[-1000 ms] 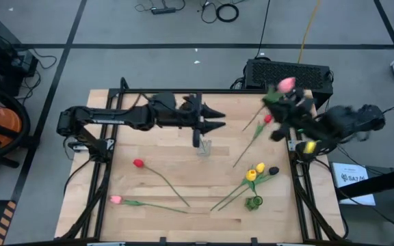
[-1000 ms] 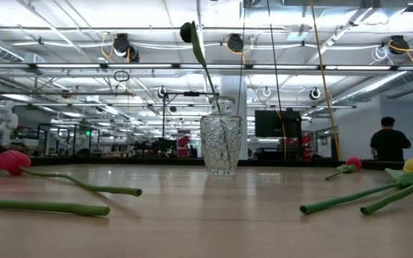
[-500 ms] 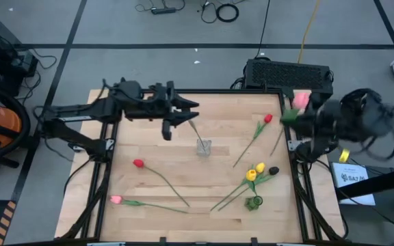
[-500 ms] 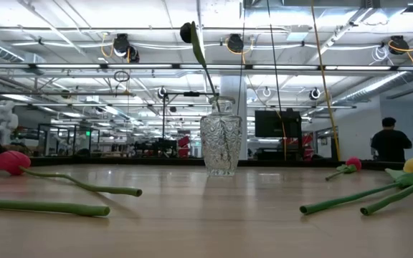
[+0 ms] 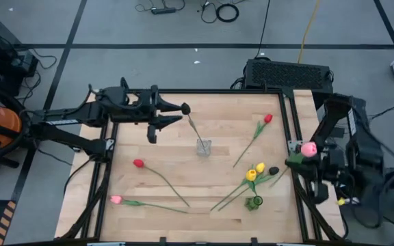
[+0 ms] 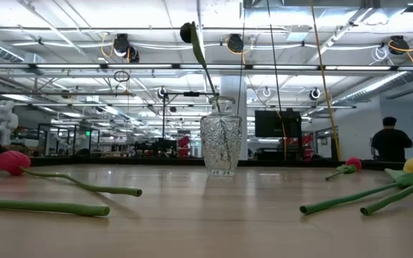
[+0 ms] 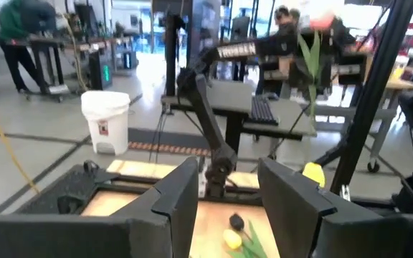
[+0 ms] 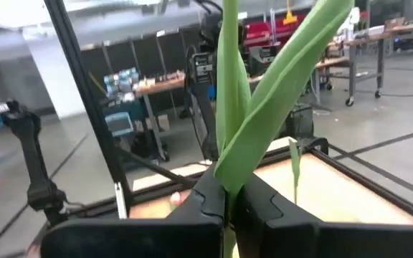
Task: Sort flowers into vase by color
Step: Put the top pink flower into the green vase
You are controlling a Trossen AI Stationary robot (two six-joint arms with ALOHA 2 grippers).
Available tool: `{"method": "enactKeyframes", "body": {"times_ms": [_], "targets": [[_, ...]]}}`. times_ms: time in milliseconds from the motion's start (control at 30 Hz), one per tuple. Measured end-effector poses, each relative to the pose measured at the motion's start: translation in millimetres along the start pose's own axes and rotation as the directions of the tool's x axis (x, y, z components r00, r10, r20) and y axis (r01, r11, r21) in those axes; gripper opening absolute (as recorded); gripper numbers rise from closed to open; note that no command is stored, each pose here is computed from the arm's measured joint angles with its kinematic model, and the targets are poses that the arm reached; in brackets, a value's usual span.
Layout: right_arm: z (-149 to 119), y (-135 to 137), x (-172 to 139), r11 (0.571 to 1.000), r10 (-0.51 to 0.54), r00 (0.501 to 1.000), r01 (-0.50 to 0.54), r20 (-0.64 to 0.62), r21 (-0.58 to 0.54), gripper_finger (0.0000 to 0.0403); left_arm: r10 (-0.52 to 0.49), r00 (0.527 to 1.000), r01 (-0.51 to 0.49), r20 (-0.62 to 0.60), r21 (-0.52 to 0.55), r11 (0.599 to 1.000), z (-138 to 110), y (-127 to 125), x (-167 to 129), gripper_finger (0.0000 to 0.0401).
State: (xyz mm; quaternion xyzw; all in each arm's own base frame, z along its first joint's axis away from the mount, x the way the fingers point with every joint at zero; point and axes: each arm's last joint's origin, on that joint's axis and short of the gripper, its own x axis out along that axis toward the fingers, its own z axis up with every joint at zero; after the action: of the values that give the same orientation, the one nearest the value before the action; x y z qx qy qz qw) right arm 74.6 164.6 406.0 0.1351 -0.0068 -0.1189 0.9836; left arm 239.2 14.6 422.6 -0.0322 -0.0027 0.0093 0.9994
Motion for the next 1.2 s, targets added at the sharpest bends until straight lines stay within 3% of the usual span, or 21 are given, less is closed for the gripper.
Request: {"method": "enactKeyframes", "body": {"times_ms": [233,667,1200], "targets": [[-37.9,12.7,-2.4,0.998,-0.004,1.0,0.003,0.022,0.061,0.0,-0.005,0.999,0.008,0.052,-0.059,0.998,-11.4,-0.7,-20.6,0.0153],[-72.9,35.7,7.0,0.999,-0.039,0.999,0.04,0.031,-0.027,0.0,-0.007,0.997,0.012,0.071,-0.083,0.996,-9.5,-0.9,-23.7,0.0153],[-107.2,42.9,14.5,0.993,-0.062,0.998,0.065,0.029,-0.101,0.0,-0.007,0.997,0.013,0.071,-0.086,0.996,-9.4,-1.0,-23.7,0.0153]]}}
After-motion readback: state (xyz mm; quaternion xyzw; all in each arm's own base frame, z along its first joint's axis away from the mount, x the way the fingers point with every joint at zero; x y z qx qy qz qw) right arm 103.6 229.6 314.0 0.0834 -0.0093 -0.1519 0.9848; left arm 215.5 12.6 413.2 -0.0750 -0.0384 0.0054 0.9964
